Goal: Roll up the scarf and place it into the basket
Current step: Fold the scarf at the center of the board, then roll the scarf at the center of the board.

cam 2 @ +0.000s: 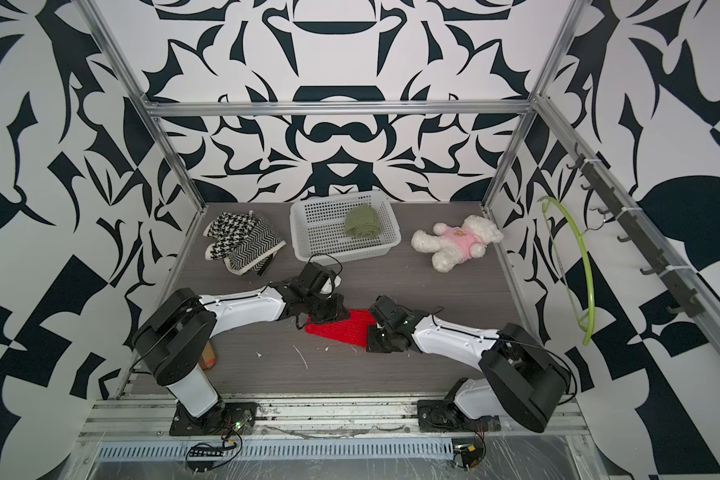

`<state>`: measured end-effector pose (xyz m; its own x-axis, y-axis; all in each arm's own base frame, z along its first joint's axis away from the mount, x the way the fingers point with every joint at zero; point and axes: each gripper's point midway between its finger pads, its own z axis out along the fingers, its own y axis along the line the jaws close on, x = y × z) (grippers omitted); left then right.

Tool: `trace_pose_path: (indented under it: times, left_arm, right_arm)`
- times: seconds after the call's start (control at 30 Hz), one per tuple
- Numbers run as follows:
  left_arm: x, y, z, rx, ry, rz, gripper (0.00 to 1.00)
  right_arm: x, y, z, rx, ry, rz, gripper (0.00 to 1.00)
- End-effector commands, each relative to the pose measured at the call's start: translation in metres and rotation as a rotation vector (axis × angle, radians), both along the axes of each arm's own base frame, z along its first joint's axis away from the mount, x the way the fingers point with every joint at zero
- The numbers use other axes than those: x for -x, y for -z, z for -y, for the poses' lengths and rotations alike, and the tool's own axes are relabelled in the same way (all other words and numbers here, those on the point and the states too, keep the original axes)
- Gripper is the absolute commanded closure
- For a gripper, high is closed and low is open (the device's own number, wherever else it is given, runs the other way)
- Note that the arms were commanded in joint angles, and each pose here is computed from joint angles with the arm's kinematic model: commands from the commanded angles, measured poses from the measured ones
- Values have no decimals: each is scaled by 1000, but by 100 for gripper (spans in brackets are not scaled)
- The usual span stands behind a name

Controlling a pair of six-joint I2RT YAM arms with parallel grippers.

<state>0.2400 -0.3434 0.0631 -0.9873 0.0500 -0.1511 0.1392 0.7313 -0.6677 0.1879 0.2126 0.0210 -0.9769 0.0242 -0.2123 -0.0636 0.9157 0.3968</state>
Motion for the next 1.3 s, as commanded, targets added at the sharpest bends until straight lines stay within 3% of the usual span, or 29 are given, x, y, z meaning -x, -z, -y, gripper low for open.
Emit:
trace_pose_path:
  times: [0.0, 0.1, 0.13, 0.23, 0.27, 0.53, 0.83, 1.0, 1.1, 1.27]
  left_arm:
    - [-1, -6, 5, 14, 15, 11, 100]
    - [1, -10, 3, 9, 23, 20, 100]
    - [1, -12, 3, 7, 26, 25, 100]
    - [4, -16, 3, 1, 41, 35, 100]
    - [4, -17, 4, 1, 42, 38, 100]
    - [9, -20, 7, -4, 68, 50, 100]
    - [18, -17, 5, -48, 95, 68, 100]
    - [23, -14, -2, -124, 125, 94, 100]
    - [27, -17, -6, -165, 143, 122, 100]
    - [36, -21, 3, -137, 193, 133, 100]
  right_arm:
    - [2, -6, 16, 43, 39, 27, 100]
    - [-5, -35, 26, 50, 69, 113, 100]
    - [-7, -43, 33, 69, 86, 135, 87]
    - [-10, -51, 48, 111, 110, 155, 66]
    - [-11, -49, 50, 112, 112, 148, 63]
    - [-16, -27, 35, 56, 79, 83, 61]
    - [-5, 7, 25, 43, 37, -24, 69]
    - [4, 24, 38, 114, 56, -116, 100]
    - [6, 21, 45, 129, 79, -119, 100]
    - [5, -3, 67, 221, 104, -72, 100]
